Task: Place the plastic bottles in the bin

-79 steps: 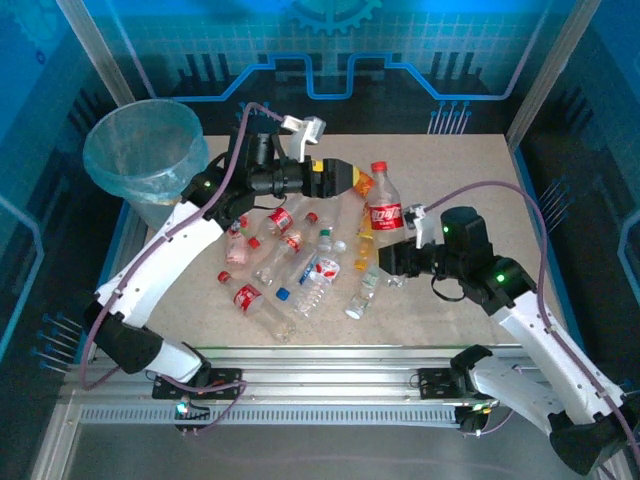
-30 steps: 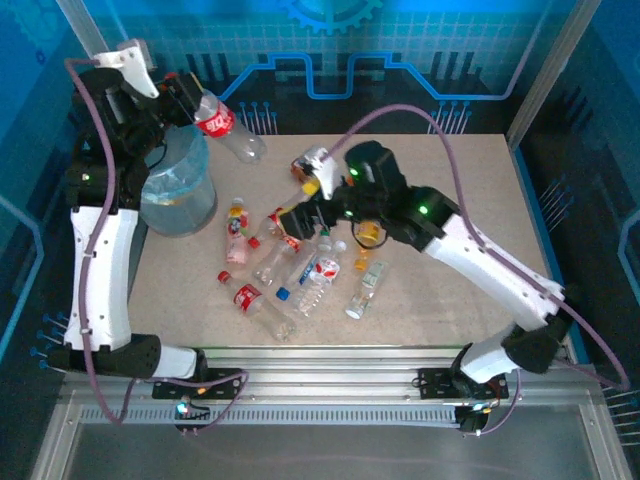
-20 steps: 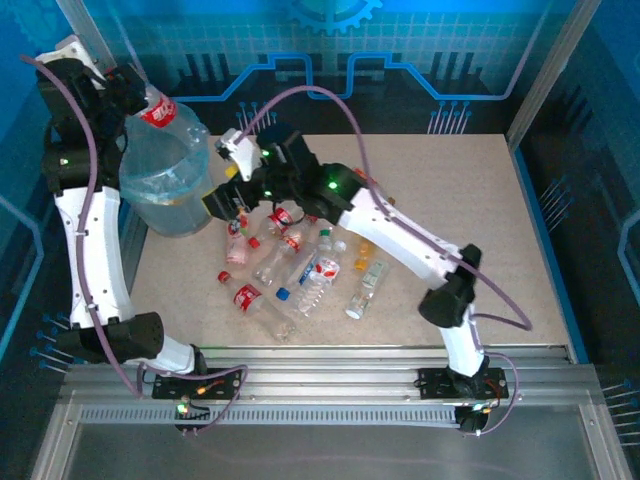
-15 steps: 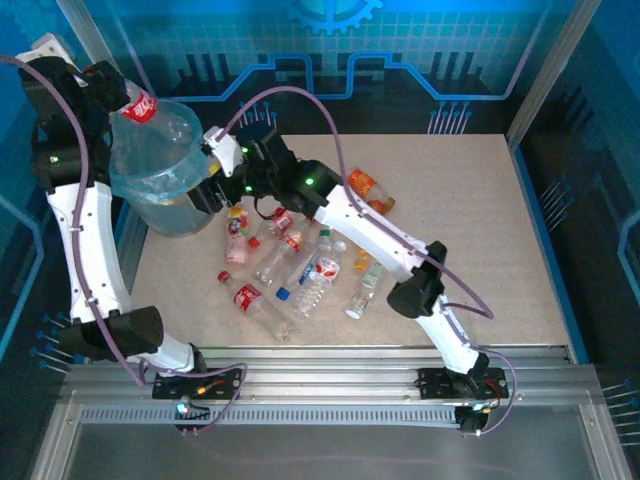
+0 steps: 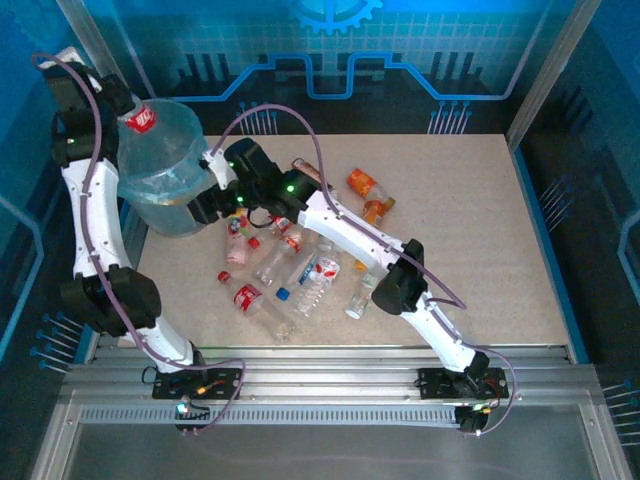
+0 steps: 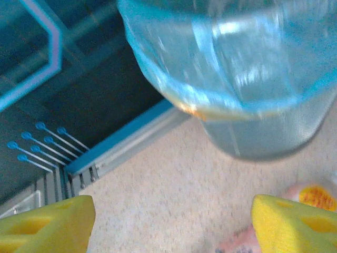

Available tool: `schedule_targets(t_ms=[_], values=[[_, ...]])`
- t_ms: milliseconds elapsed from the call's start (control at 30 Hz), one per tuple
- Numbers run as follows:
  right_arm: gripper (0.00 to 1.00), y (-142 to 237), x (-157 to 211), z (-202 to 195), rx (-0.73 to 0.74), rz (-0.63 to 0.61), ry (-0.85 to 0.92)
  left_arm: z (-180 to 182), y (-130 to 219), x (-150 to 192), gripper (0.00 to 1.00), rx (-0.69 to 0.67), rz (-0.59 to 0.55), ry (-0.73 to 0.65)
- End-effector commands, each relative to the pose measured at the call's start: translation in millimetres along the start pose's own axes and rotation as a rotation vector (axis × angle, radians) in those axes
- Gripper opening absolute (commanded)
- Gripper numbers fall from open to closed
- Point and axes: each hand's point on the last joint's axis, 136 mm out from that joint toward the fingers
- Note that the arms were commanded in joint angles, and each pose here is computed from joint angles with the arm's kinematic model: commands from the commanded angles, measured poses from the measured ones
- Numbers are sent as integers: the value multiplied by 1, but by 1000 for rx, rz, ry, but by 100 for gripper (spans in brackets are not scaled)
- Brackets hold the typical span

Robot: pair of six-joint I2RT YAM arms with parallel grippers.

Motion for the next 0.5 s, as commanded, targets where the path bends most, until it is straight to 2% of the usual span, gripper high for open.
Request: schedule_targets(t_ms=[0,267,467], values=[[79,31,-3,1,7,25,-67,5,-14,8,0,19,-17,-48],[79,50,15,4,16,75,-88,24,-50,77,6,15,160,-88],[79,54,14,3,24,70,-91,18,-65,132,12,34,272,-109]])
Point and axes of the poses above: each hand's point on the last joint's axis, 136 mm out from that joint toward the fingers, its own y axis back along the fingers, its own z axis along the line the jaws close on, x = y × z, and after that the axes turned 9 degrees about y, right-handed
